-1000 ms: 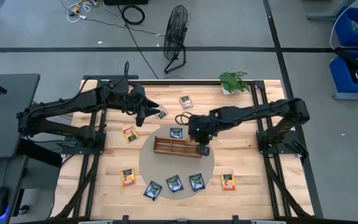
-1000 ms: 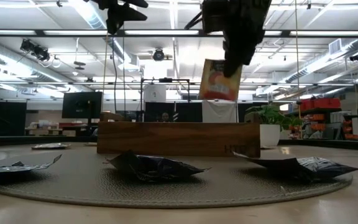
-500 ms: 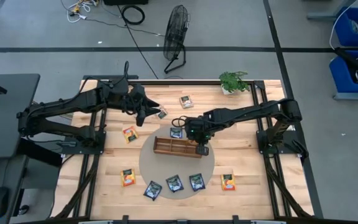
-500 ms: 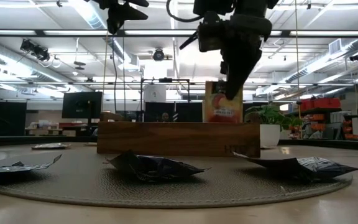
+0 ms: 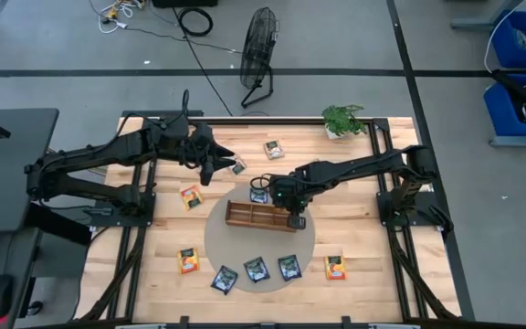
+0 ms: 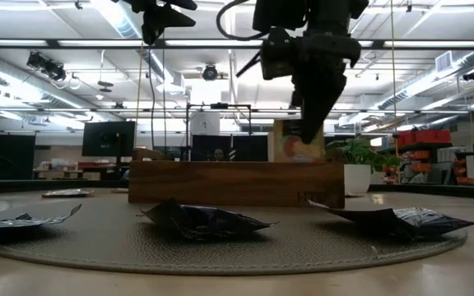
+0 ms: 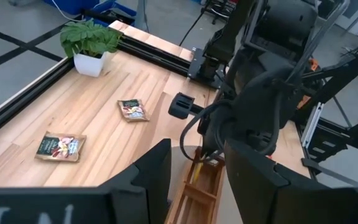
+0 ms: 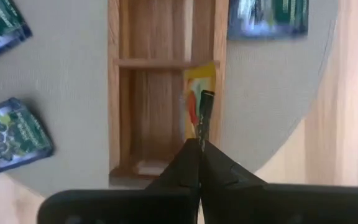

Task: Pick & Place Tea
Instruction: Put the yellow tea bag into the right section of the wooden organizer

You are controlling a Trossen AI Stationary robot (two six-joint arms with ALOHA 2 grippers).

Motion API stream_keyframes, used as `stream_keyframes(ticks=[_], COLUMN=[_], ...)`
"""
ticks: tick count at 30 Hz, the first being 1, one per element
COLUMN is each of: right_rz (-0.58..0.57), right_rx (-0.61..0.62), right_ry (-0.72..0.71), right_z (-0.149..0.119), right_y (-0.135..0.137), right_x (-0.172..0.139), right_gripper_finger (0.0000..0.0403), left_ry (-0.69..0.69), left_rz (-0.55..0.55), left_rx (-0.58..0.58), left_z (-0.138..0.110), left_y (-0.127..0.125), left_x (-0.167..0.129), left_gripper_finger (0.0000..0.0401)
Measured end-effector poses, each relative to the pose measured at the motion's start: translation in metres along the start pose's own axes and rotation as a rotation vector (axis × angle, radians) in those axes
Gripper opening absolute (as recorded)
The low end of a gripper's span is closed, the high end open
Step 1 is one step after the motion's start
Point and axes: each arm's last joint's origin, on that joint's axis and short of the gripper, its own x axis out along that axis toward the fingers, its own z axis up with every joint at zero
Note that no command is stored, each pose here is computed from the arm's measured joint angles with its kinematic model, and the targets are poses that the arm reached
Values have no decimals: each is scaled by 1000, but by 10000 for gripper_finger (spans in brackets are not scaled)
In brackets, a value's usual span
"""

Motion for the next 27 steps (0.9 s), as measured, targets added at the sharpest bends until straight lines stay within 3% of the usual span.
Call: stream_keyframes(ticks=[21, 27], right_rz=[-27, -27], right_rx=[10, -1], right_ry=[-8, -7], right_z=[4, 4], right_y=[-4, -4], right_x=[9, 9], right_gripper_finger=[0, 20], left_ry=[8, 8], left_rz=[2, 2], left_rx=[10, 9], left_z=[-1, -1], left_y=[0, 0], left_x=[0, 0], left_gripper_finger=[154, 154])
